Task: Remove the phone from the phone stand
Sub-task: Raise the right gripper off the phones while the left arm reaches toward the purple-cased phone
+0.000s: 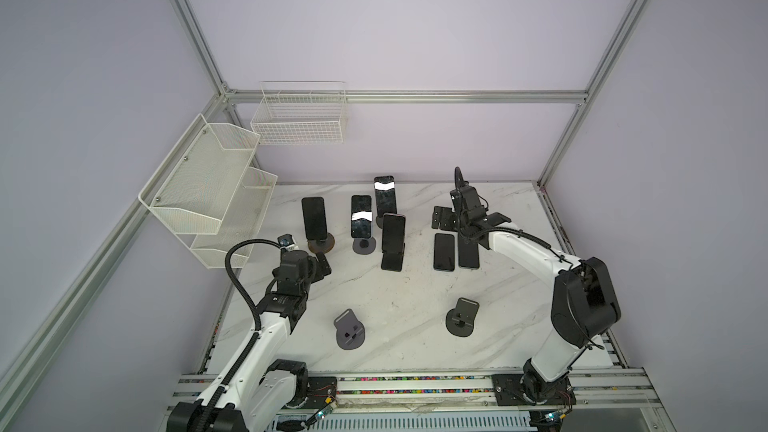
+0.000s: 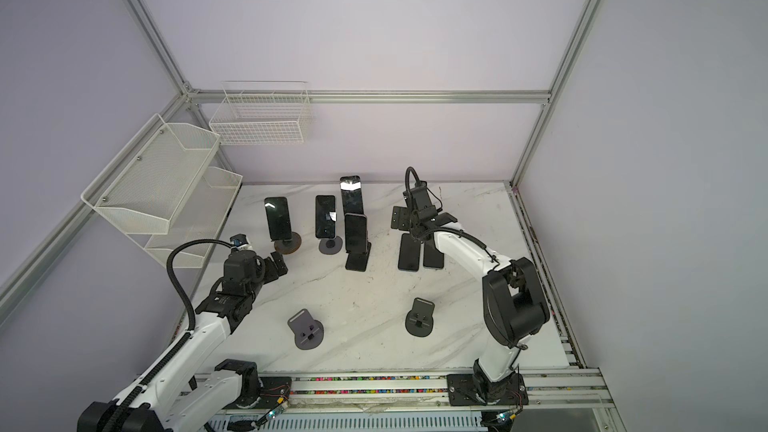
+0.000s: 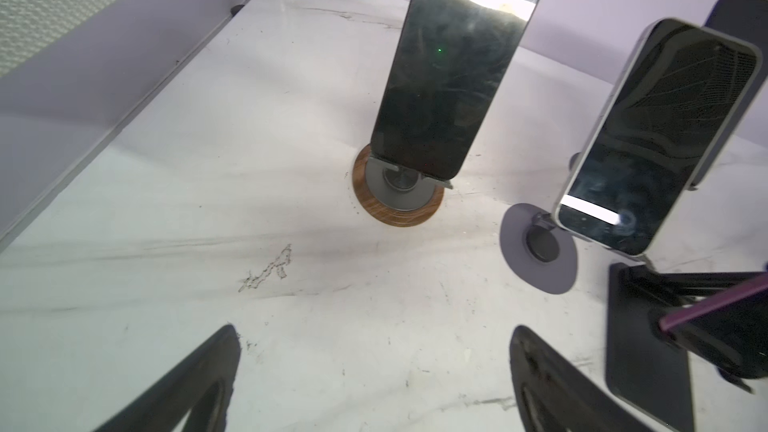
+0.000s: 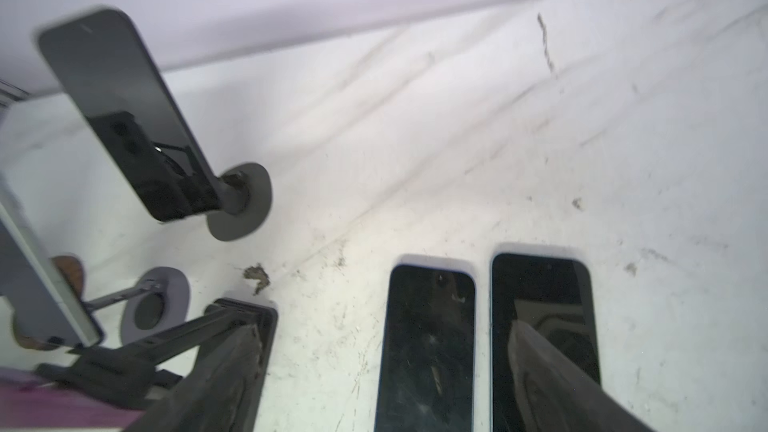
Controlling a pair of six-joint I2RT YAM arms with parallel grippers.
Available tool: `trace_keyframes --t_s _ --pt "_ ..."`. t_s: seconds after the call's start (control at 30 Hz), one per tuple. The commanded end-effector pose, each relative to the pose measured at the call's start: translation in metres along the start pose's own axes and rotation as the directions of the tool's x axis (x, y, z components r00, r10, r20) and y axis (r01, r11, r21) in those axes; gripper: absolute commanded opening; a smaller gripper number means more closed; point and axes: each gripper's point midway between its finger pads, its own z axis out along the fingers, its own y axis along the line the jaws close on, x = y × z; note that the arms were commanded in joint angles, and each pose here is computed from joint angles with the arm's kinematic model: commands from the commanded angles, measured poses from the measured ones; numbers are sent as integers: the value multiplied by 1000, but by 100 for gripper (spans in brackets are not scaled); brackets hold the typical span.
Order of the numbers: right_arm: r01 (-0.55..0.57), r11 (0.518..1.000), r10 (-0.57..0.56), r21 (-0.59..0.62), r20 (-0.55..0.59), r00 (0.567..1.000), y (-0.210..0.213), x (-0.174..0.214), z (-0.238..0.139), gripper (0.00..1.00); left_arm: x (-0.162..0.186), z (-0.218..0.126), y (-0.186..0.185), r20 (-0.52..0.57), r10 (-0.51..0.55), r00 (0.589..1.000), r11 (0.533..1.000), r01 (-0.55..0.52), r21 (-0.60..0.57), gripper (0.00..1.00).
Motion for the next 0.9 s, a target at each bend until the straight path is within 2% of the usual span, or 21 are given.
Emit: trace_keyframes --t_s 0.0,0.17,0.3,0.37,0.57,0.67,0.87 --pt "11 1000 -11 0 111 994 -5 -21 -21 97 -51 -32 -43 37 -83 996 981 76 181 99" --pt "25 999 -17 -42 178 984 -5 -27 -45 97 -60 -57 -71 -12 -43 999 944 44 326 100" --pt "11 1000 -14 15 217 976 -22 -20 -50 97 -60 -71 -93 -32 -14 999 909 26 415 100" --pt "-3 999 -10 53 238 971 -34 -13 -50 97 -60 -73 -101 -23 22 999 906 -11 423 100" --pt "-80 997 69 17 351 934 -49 0 -59 97 -67 -79 -129 32 106 994 902 -110 419 100" --pt "-76 997 70 1 386 920 -54 9 -58 98 -78 -86 -145 102 156 982 899 -184 398 100" --pt "-81 994 103 -67 466 879 -58 20 -70 97 -82 -80 -186 136 245 960 880 -279 384 100"
